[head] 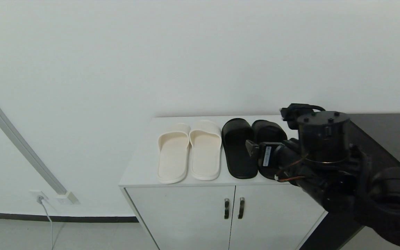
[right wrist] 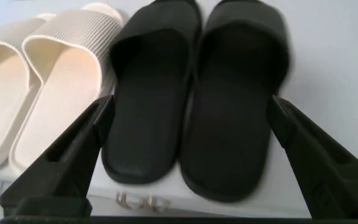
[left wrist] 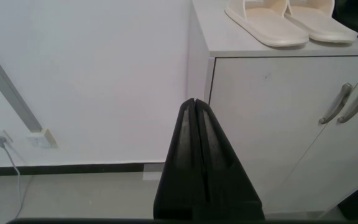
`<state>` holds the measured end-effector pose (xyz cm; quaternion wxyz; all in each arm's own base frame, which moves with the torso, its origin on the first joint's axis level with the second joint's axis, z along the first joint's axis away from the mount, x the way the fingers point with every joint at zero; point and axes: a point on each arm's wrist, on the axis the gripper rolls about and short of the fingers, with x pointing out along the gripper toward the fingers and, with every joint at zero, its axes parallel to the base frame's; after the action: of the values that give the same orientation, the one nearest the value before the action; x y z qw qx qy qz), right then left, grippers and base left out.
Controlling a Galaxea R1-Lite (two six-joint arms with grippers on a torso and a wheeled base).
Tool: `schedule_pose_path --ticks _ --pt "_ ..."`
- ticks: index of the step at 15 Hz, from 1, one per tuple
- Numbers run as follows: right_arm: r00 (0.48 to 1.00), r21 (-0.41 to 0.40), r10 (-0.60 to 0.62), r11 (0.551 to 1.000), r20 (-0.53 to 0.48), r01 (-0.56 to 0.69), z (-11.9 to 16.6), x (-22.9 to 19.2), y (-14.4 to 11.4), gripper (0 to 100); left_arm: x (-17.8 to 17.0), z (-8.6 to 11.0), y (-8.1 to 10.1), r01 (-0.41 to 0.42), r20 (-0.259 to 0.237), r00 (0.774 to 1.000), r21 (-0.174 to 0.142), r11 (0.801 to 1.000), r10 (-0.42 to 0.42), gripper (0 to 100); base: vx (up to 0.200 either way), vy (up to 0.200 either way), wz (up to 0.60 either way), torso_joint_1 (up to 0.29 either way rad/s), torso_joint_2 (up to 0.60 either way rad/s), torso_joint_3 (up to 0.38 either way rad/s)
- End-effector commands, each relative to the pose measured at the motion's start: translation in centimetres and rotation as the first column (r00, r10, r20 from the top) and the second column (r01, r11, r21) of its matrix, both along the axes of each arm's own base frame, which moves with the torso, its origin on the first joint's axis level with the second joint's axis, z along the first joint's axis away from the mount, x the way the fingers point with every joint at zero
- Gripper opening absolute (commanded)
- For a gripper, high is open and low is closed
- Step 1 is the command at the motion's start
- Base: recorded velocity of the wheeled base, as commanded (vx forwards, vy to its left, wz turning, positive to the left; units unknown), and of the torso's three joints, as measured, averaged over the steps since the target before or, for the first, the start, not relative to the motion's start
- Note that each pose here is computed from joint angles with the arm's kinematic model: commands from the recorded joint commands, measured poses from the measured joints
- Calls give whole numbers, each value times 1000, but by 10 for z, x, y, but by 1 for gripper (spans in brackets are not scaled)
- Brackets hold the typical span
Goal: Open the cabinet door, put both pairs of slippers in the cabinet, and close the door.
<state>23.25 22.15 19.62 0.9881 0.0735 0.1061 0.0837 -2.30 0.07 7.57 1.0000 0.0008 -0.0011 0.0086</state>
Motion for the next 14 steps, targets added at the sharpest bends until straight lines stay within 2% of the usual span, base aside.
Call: schedule_pose_path --ticks 1,6,14 --pt "999 -38 -38 999 -28 37 -22 32 18 100 0 0 0 -1 -1 1000 0 1000 1 0 0 0 0 0 0 0" --pt "993 -83 -119 990 -18 117 -36 72 20 100 0 0 0 -1 -1 1000 0 1000 1 0 0 0 0 0 0 0" --pt "989 -130 -147 980 34 150 -48 115 27 100 0 0 0 -1 -2 1000 0 1000 1 0 0 0 0 0 0 0"
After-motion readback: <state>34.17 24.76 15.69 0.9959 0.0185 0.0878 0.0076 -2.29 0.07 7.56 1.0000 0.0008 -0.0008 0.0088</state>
